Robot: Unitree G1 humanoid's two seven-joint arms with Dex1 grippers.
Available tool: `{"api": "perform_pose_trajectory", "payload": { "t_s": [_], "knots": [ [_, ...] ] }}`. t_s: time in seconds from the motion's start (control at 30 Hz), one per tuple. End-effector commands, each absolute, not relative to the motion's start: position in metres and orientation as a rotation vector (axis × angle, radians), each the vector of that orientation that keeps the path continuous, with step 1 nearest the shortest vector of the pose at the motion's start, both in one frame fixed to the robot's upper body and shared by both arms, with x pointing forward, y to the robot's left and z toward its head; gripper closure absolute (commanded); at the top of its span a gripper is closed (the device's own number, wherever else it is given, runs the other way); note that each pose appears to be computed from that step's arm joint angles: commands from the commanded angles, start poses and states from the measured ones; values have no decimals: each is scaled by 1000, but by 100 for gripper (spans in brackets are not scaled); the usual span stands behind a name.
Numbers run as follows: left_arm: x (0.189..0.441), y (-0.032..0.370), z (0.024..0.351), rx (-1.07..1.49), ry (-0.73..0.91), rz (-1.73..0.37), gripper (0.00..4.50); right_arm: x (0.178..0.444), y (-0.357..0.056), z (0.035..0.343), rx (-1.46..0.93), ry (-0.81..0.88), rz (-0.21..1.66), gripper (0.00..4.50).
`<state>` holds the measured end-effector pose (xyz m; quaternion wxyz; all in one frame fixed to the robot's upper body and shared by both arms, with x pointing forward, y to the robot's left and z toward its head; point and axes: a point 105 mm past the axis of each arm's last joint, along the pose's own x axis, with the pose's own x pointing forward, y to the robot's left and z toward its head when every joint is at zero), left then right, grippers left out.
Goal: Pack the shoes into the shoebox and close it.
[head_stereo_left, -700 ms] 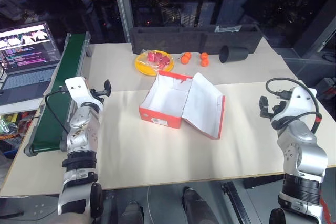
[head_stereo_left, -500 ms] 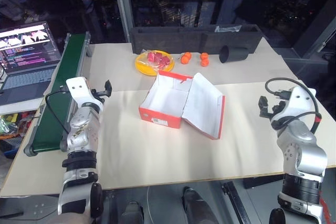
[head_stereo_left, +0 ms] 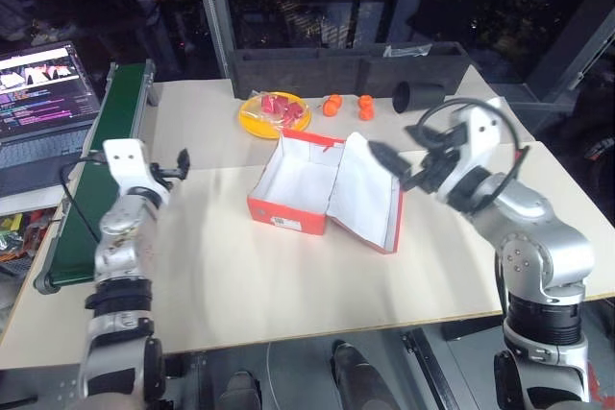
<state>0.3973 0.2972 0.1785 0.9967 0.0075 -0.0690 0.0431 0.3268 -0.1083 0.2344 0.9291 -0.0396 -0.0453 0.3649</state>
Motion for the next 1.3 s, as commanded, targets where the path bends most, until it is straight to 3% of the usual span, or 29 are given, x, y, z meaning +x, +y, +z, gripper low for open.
{"api": "perform_pose_trajectory", "payload": {
  "t_s": [0.03,0.23,0.37,0.57,1.03,1.3],
  "knots": [
    [382,328,198,29,-144,93,0,297,-70,223,-172,-48,991,9],
    [366,368,217,-31,-124,179,0,293,-65,186,-317,54,1034,9],
    [362,389,206,-45,-26,245,0,289,-54,173,-360,67,1071,9],
    [360,386,173,-17,158,209,0,288,-47,167,-365,54,1091,9],
    [367,377,166,27,175,185,0,294,-53,162,-267,93,1005,9],
    [367,384,149,47,264,216,0,302,-58,165,-257,86,945,9]
  ]
}}
